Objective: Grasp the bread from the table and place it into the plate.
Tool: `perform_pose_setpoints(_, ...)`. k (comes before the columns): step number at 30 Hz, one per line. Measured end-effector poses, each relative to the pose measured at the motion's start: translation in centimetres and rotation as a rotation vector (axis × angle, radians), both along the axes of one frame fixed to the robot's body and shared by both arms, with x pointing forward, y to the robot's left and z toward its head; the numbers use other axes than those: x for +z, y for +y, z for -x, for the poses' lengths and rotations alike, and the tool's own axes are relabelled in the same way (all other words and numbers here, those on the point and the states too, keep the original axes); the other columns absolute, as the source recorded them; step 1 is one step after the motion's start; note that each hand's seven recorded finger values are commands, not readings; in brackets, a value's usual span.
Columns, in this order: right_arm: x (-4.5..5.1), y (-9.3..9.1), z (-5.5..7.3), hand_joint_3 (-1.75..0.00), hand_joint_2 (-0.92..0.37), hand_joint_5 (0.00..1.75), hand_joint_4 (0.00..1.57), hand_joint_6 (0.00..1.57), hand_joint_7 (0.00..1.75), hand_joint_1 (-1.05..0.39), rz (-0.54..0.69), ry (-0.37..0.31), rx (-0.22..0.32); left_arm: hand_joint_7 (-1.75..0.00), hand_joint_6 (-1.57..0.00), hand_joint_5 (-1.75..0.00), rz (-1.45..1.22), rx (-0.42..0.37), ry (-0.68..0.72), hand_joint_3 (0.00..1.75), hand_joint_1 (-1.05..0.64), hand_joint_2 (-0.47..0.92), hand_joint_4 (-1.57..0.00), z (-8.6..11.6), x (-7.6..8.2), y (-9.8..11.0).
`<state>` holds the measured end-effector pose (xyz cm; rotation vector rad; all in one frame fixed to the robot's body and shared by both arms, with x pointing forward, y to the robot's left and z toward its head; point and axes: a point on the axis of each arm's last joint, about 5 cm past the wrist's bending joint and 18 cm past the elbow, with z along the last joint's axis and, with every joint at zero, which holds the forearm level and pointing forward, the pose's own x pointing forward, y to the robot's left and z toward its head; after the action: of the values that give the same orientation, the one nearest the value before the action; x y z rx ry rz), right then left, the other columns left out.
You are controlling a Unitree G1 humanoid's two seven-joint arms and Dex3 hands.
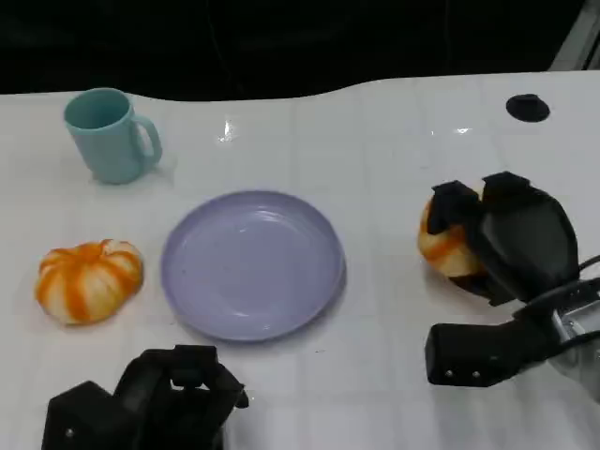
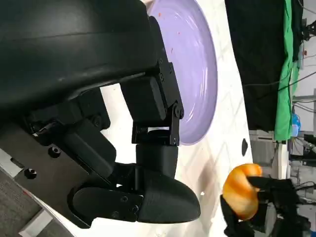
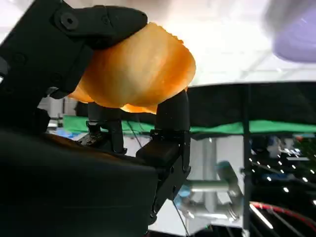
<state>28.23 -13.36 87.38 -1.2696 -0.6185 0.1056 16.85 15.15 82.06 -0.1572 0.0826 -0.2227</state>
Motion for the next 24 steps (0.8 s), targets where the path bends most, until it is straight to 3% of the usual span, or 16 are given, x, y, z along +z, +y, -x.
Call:
perform_pose_setpoints(8, 1.22, 2.1, 0.0, -1.29, -0.31, 1.75, 0.98, 0.70, 1.72, -0.23, -0.060, -0.034, 0.094, -0.87, -1.39, -1.23, 0.000, -0.001, 0.001, 0.71, -1.05, 0.53, -1.57, 0.0, 0.0, 0.0)
perform_pose_setpoints(10, 1.44, 2.8, -0.1, -1.19, -0.37, 1.75, 0.98, 0.76, 1.59, -0.21, -0.076, -0.040, 0.115, -0.87, -1.39, -1.23, 0.000, -0.001, 0.001, 0.71, -1.05, 0.53, -1.57, 0.0, 0.0, 0.0)
perform_pose_setpoints(17, 2.77, 6.2, -0.4, -1.20, -0.28, 1.75, 0.97, 0.74, 1.73, -0.17, -0.124, -0.043, 0.231, -0.86, -1.38, -1.22, 0.001, -0.001, 0.001, 0.71, -1.05, 0.53, -1.57, 0.0, 0.0, 0.0)
perform_pose_setpoints(21, 3.14, 8.6, -0.3, -1.09, -0.29, 1.75, 0.98, 0.79, 1.61, -0.17, -0.124, -0.022, 0.295, -0.86, -1.39, -1.22, 0.001, -0.002, 0.001, 0.70, -1.05, 0.53, -1.57, 0.0, 0.0, -0.1)
perform_pose_setpoints(24, 2.78, 9.9, 0.0, -0.93, -0.41, 1.75, 0.97, 0.75, 1.69, -0.22, -0.124, 0.005, 0.327, -0.86, -1.39, -1.22, 0.000, -0.003, 0.001, 0.70, -1.05, 0.54, -1.57, 0.0, 0.0, -0.1)
